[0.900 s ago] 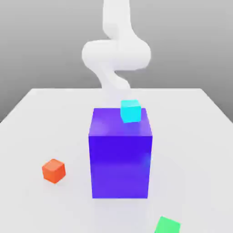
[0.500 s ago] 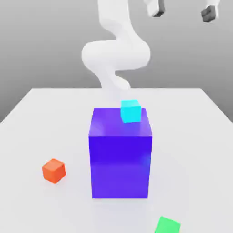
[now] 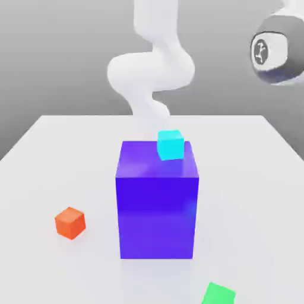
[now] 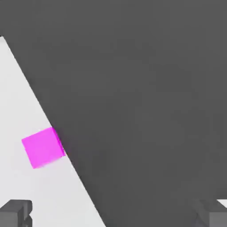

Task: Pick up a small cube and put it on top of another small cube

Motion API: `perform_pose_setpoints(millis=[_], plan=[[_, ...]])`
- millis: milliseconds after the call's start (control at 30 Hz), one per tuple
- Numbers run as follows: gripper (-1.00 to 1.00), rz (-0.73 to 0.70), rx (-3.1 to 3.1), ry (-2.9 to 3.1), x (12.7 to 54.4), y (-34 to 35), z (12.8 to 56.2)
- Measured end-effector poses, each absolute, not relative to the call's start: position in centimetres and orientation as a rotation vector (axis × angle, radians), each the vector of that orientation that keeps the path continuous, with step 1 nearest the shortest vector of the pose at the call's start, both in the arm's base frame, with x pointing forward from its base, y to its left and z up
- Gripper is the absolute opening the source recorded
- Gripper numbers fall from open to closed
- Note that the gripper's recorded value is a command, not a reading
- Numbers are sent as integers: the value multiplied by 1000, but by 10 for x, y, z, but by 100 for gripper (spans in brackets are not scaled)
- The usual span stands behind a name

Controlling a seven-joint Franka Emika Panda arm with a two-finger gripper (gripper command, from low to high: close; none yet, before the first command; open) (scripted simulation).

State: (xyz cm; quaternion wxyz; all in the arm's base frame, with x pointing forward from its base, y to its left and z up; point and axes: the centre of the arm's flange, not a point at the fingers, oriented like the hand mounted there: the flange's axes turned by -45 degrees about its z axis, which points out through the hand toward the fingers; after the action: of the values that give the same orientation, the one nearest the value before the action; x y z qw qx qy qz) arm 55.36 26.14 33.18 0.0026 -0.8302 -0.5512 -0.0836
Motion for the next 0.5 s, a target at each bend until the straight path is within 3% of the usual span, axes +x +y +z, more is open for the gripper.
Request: perform_pose_setpoints(millis=[233,367,400,500], plan=[[0,-31,-2350,-2085,532,321,208],[0,-2,-2313,-2126,529,328,140],[-100,-1,-2311,-2127,528,328,131],[-100,0,-2311,-2127,528,328,131]])
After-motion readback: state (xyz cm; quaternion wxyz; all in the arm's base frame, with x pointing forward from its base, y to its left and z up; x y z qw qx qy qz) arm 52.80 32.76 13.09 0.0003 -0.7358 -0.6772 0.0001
